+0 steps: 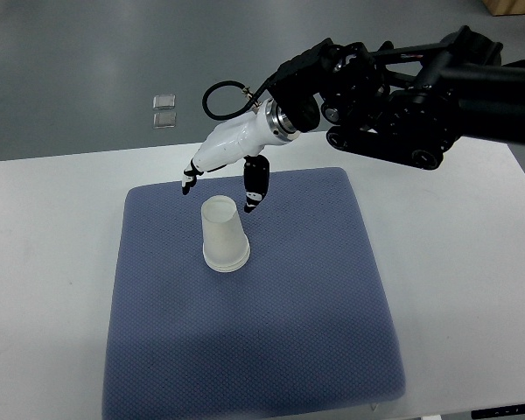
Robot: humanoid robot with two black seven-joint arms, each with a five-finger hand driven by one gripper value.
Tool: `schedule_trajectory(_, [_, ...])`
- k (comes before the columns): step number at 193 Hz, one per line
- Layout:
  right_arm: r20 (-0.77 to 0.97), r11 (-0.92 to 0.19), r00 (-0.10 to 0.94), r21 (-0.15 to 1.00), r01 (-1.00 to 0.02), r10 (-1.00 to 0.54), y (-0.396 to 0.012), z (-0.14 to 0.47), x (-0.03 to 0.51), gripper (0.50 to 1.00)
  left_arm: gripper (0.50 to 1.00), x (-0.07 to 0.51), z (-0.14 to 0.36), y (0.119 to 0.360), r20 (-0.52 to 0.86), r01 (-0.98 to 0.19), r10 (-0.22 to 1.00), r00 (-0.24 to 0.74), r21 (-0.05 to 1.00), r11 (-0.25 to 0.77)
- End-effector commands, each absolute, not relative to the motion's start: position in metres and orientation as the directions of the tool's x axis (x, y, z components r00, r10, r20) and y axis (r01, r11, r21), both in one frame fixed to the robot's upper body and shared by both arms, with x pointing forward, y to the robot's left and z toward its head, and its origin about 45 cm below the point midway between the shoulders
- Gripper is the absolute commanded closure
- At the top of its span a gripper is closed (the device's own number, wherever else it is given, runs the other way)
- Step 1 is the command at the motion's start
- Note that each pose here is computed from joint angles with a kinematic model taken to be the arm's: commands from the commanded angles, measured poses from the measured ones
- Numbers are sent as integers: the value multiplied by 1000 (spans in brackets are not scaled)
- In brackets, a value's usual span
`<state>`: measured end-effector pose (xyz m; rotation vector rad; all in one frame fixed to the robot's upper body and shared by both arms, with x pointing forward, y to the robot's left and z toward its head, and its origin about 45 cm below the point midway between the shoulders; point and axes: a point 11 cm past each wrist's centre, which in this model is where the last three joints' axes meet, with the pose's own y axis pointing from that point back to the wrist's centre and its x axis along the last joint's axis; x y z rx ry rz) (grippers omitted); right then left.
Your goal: Stack paper cups
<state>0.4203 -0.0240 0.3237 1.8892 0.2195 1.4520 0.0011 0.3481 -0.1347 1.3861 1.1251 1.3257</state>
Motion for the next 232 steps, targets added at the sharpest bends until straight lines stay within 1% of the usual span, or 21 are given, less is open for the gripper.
schedule_trajectory(1, [806,-737,355,583,-343,473,-30,343,436,593,500,1,-135,348,195,33,981,17,980,-196])
schedule_trajectory(12, [832,-750,363,543,-378,419,-34,356,447,591,500,1,-135,348,195,33,981,17,980,-196])
schedule_trajectory(23, [847,-762,405,504,-406,344,-41,361,457,591,500,1,-135,348,195,33,981,17,980,-196])
schedule_trajectory(34, [856,-775,470,443,-450,217,-56,367,471,591,500,1,-135,348,195,33,981,17,980,-196])
schedule_trajectory(36, [856,-775,470,443,-450,216,-56,367,471,591,500,1,-135,348,195,33,981,17,980,-196])
schedule_trajectory(49, [844,-785,532,374,-493,67,-69,371,483,589,500,1,-135,348,195,33,981,17,980,-196])
schedule_trajectory(51, [844,-785,532,374,-493,67,-70,371,483,589,500,1,-135,348,195,33,981,17,980,-196])
schedule_trajectory(58, [825,-792,566,337,-509,-13,-75,372,487,589,500,1,-135,348,195,33,981,17,980,-196])
schedule_trajectory(62, [819,-792,573,331,-512,-28,-76,371,488,589,500,2,-135,348,195,32,981,17,980,-196])
schedule_trajectory(75, [771,-791,619,281,-543,-151,-87,367,495,589,500,1,-135,348,195,33,981,17,980,-196])
schedule_trajectory(92, [712,-775,647,236,-586,-273,-101,363,503,589,500,1,-135,348,195,33,981,17,980,-196])
schedule_trajectory(107, [620,-745,671,200,-637,-407,-121,349,511,589,500,1,-135,348,195,33,981,17,980,-196])
schedule_trajectory(120, [552,-727,678,175,-664,-486,-130,339,514,589,500,1,-135,348,195,33,981,17,980,-196])
schedule_trajectory(150, [390,-681,658,102,-726,-644,-143,326,518,589,500,1,-135,348,195,33,981,17,980,-196])
schedule_trajectory(155, [352,-658,637,74,-750,-686,-147,327,520,589,500,1,-135,348,195,33,981,17,980,-196])
schedule_trajectory(168, [289,-601,587,47,-798,-756,-155,326,525,589,500,1,-135,348,195,33,981,17,980,-196])
schedule_trajectory(195, [139,-501,501,37,-865,-854,-169,310,527,589,500,1,-135,348,195,33,981,17,980,-196])
schedule_trajectory(217, [-21,-419,418,29,-908,-908,-182,298,528,589,500,1,-135,348,195,33,981,17,980,-196])
schedule_trajectory(232, [-124,-373,363,73,-925,-924,-189,283,527,589,500,1,-135,348,195,33,981,17,980,-196])
